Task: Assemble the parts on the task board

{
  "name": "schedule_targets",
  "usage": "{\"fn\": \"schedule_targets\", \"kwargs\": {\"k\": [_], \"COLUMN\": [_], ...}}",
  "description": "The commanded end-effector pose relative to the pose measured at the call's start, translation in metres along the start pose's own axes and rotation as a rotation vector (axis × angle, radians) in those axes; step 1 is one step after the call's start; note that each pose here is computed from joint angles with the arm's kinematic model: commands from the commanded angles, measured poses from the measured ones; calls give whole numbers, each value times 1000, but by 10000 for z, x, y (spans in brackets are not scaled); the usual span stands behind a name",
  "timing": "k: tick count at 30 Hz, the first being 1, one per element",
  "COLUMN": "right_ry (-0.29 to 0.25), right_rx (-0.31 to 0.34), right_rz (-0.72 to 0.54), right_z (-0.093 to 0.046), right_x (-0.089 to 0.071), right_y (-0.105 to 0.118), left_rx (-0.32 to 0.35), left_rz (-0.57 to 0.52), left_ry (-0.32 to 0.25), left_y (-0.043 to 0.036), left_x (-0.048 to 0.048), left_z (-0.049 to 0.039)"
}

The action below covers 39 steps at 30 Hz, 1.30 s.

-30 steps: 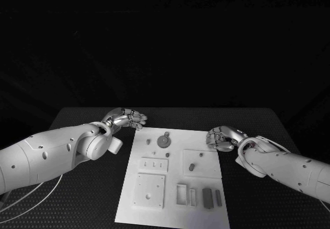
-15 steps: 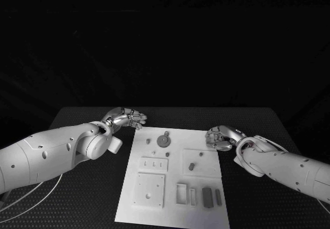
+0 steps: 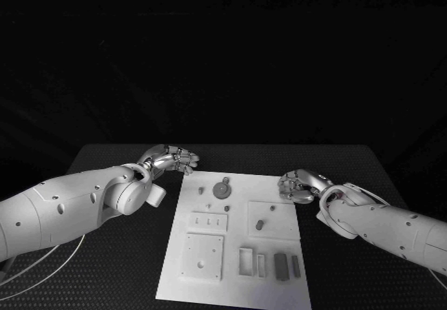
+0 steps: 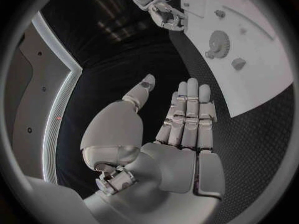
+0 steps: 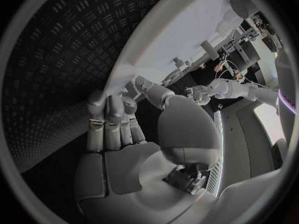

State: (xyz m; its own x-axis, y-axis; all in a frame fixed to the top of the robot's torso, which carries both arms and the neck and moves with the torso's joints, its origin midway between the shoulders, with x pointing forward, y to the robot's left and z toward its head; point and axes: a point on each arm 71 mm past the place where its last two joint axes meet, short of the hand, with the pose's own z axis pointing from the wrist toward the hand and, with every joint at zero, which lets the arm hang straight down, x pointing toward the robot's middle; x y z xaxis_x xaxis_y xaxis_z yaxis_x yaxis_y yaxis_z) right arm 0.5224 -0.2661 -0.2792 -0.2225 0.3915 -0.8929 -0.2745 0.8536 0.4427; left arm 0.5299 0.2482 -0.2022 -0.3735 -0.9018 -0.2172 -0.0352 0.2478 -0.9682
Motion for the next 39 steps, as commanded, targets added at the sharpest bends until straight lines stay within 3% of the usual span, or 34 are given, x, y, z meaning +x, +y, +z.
{"fn": "schedule_targets", "kwargs": {"k": [1,22,39], "right_ry": [4,-32,-53], "right_rx": [-5,1,50], "right_rz": [-12,-25,20], "right_z": [1,6,-40], "right_x": [13,0,-18], "right_y": [10,34,96], "left_rx": [10,10,13], "left_rz": [-4,-4,6], "left_ry": [17,17,49], "left_y": [-15,-14,-23], "left_x": [22,19,55], "left_z": [5,4,-4]}}
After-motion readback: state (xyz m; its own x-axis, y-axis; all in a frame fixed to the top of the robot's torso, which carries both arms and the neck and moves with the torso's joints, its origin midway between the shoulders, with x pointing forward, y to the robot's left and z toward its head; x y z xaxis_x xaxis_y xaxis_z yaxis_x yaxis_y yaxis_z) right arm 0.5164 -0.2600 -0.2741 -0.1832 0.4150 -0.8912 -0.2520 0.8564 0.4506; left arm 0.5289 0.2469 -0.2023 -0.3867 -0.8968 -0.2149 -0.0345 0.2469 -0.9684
